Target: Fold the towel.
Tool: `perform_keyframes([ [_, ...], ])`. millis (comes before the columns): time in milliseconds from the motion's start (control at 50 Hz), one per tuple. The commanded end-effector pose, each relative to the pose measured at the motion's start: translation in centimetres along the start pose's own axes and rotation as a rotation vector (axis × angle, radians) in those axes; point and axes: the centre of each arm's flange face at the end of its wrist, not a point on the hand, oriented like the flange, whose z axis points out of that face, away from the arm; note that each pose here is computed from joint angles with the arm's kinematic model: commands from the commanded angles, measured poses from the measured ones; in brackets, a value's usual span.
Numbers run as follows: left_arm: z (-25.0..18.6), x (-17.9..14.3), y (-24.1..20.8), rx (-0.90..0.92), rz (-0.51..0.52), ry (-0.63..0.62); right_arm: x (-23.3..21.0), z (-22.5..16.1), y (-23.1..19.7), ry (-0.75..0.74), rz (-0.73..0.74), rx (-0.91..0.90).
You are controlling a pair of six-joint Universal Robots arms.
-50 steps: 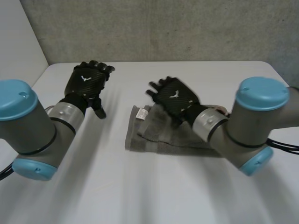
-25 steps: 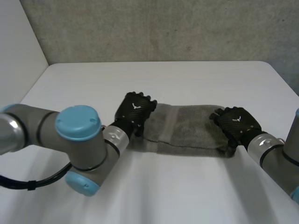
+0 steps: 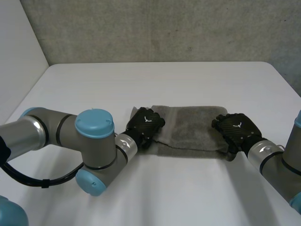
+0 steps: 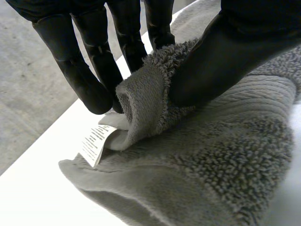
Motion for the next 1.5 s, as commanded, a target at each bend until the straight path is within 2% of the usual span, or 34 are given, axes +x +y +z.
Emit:
perform_keyframes([
  [20, -0.9, -1.2, -1.0, -0.005, 0.001, -0.076, -0.1, -0.1, 0.2, -0.002, 0.002, -0.009],
  [260, -4.6, -0.3, 0.1, -0.051, 0.002, -0.068, -0.4, -0.5, 0.6, -0.004, 0.009, -0.017],
  [500, -5.4, 0.7, 0.9, -0.052, 0.100, -0.067, -0.4, 0.0, 0.4, 0.008, 0.038, 0.019],
  [660, -5.7, -0.9, -0.4, -0.044, 0.094, -0.158, -0.8, 0.7, 1.3, -0.004, 0.089, -0.007],
  [780, -6.0, -2.1, -1.8, -0.006, 0.084, -0.193, -0.3, 0.9, 1.7, 0.047, 0.088, -0.035],
  [880, -6.3, -3.9, -2.2, 0.007, 0.020, -0.238, 1.3, 0.9, 1.0, 0.145, 0.043, -0.038],
  [920, -6.8, -5.5, -2.6, 0.025, -0.063, -0.278, 2.1, 0.5, -0.4, 0.176, -0.059, -0.011],
  [940, -6.8, -5.5, -2.6, 0.025, -0.064, -0.278, 2.1, 0.4, -0.4, 0.176, -0.059, -0.011],
  [980, -7.5, -8.1, -2.4, 0.039, -0.165, -0.339, 2.6, 0.2, -1.6, 0.199, -0.173, 0.016],
  [1000, -7.5, -8.1, -2.4, 0.039, -0.165, -0.339, 2.6, 0.2, -1.6, 0.199, -0.173, 0.016],
  [1040, -8.0, -10.3, -2.2, 0.058, -0.247, -0.375, 2.7, 0.3, -2.8, 0.214, -0.272, 0.045],
  [1080, -8.3, -10.9, -2.0, 0.066, -0.277, -0.374, 2.7, 0.5, -3.7, 0.220, -0.309, 0.069],
  [1160, -8.8, -11.7, -2.0, 0.084, -0.316, -0.345, -0.2, 0.6, -7.5, 0.167, -0.414, 0.204],
  [1220, -9.1, -12.0, -2.0, 0.088, -0.319, -0.345, -1.7, 0.6, -8.8, 0.140, -0.440, 0.255],
  [1260, -9.5, -12.5, -2.1, 0.093, -0.324, -0.359, -5.7, 1.1, -9.7, 0.048, -0.501, 0.308],
  [1280, -9.5, -12.5, -2.1, 0.093, -0.324, -0.359, -5.7, 1.1, -9.7, 0.047, -0.501, 0.309],
  [1320, -9.8, -13.1, -2.4, 0.110, -0.338, -0.374, -11.1, 1.2, -9.3, -0.095, -0.597, 0.363],
  [1340, -9.8, -13.1, -2.4, 0.110, -0.339, -0.374, -11.1, 1.2, -9.3, -0.095, -0.598, 0.364],
  [1380, -10.0, -13.5, -2.7, 0.125, -0.363, -0.382, -15.8, 0.4, -8.1, -0.250, -0.698, 0.415],
  [1400, -10.0, -13.5, -2.7, 0.125, -0.364, -0.382, -15.9, 0.4, -8.1, -0.251, -0.698, 0.415],
  [1440, -10.0, -13.6, -2.7, 0.129, -0.378, -0.384, -18.2, -0.2, -6.7, -0.347, -0.762, 0.424],
  [1500, -10.1, -13.5, -2.8, 0.131, -0.381, -0.383, -18.5, -0.1, -5.6, -0.380, -0.774, 0.384],
])
